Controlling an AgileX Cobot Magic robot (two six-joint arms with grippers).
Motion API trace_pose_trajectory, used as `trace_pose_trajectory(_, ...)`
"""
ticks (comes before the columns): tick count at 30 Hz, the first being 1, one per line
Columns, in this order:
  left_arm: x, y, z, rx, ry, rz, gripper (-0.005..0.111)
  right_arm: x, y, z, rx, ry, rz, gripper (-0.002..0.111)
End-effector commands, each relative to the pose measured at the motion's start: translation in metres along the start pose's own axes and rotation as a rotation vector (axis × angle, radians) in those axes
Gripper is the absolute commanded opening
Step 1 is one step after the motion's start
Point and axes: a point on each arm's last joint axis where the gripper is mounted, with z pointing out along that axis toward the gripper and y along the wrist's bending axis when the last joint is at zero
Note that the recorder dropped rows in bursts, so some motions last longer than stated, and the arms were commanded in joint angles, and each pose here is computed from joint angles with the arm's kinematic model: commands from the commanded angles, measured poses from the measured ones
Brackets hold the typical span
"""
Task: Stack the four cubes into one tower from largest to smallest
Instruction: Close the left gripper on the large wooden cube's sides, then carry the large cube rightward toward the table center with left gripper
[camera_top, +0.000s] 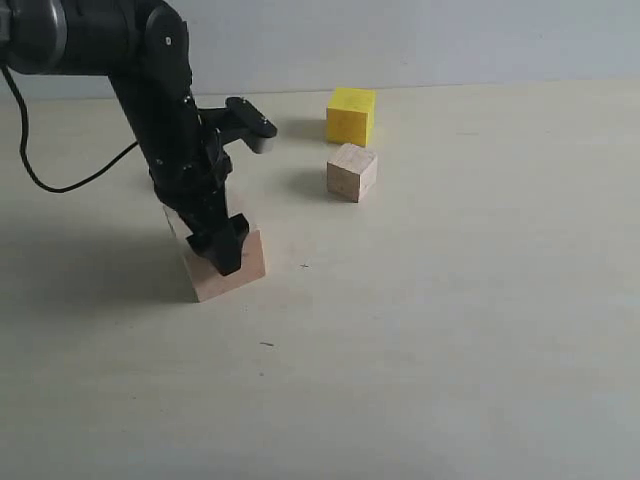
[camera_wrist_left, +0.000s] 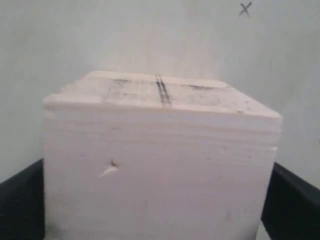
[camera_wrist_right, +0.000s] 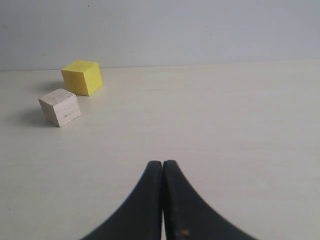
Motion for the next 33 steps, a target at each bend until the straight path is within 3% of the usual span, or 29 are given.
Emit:
trace_pose_trajectory(1,0.000,-0.001,0.001,0.013,0.016,0.006,0.069,0.000,0.000,0.000,-0.002,-0.017,0.003,0.000)
trace_pose_trajectory(7,0.001,-0.002,0.001,0.018,0.023,0.009,0.002,0.000,0.000,0.000,-0.002,-0.017,0.003,0.000)
trace_pose_trajectory(19,0.001,-0.010,-0.018,0.012,0.011,0.100,0.000,0.000,0.000,0.000,-0.002,-0.017,0.003,0.000)
trace_pose_trajectory(33,-0.026,-0.067,-0.037,-0.010,-0.032,0.362,0.000,0.000,0.000,0.000,-0.002,-0.017,0.003,0.000)
